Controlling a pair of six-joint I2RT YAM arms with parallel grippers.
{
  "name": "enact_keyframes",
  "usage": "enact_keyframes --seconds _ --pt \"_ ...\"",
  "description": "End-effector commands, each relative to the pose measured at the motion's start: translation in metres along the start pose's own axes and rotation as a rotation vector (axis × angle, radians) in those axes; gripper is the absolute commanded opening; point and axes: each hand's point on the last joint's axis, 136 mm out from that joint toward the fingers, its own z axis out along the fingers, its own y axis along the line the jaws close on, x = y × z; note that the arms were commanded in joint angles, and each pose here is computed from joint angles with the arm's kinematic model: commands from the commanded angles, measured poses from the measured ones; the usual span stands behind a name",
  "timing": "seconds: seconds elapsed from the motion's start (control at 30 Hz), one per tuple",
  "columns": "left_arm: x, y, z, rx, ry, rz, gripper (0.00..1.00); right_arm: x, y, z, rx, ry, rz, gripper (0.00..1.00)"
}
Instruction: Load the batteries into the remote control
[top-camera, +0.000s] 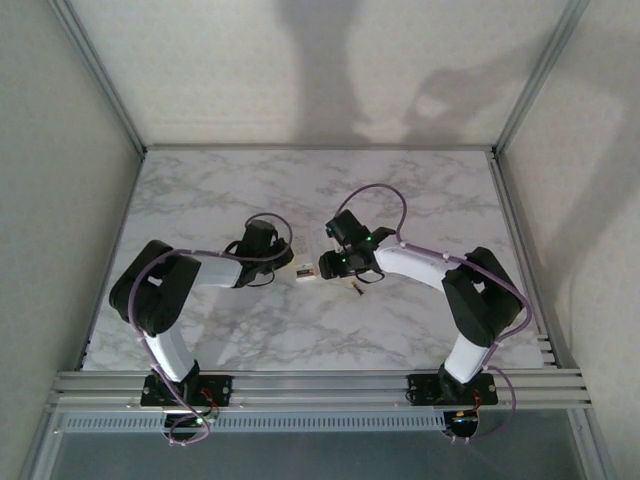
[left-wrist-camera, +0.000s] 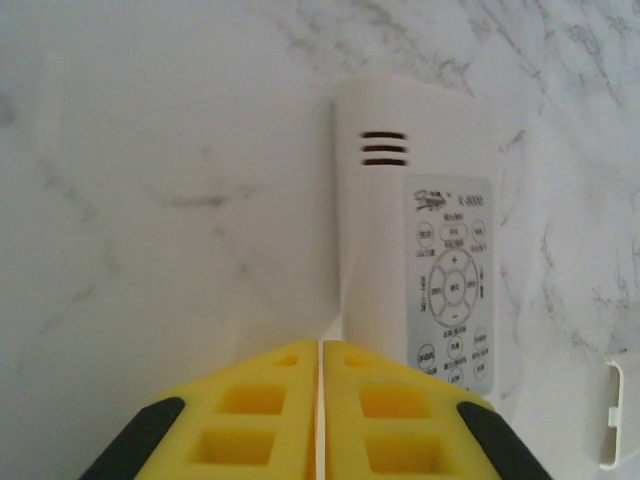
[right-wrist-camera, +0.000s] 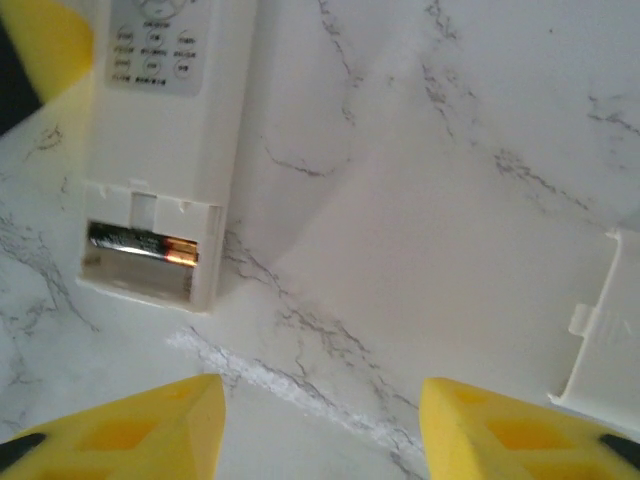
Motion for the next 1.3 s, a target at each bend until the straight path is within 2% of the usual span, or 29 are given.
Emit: enact_keyframes --seconds 0.0,0.47,0.67,0.77,1.03,1.27 --pt "-0.011 -0.004 0.011 -0.023 -0.004 0.060 0.09 0.008 -0.007 -0.007 0.016 0.008 0.015 0.54" --pt "-0.013 -0.043 0.040 0.077 0.059 0.139 0.08 0.038 -0.034 -0.006 0.133 0.083 -0.030 0.41" --pt "-0.017 -0.045 0.024 0.076 0.031 0.142 0.13 0.045 -0.044 -0.002 0.180 0.108 -0.048 0.40" --pt "-0.021 -0.046 0.014 0.072 0.014 0.145 0.23 0.051 -0.046 -0.003 0.180 0.113 -0.029 0.41" --pt "-0.029 -0.041 -0.010 0.065 -0.037 0.130 0.27 0.057 -0.050 0.005 0.187 0.127 -0.031 0.42" --pt "-0.032 -0.037 -0.032 0.063 -0.072 0.116 0.29 0.049 -0.048 0.016 0.200 0.152 -0.078 0.34"
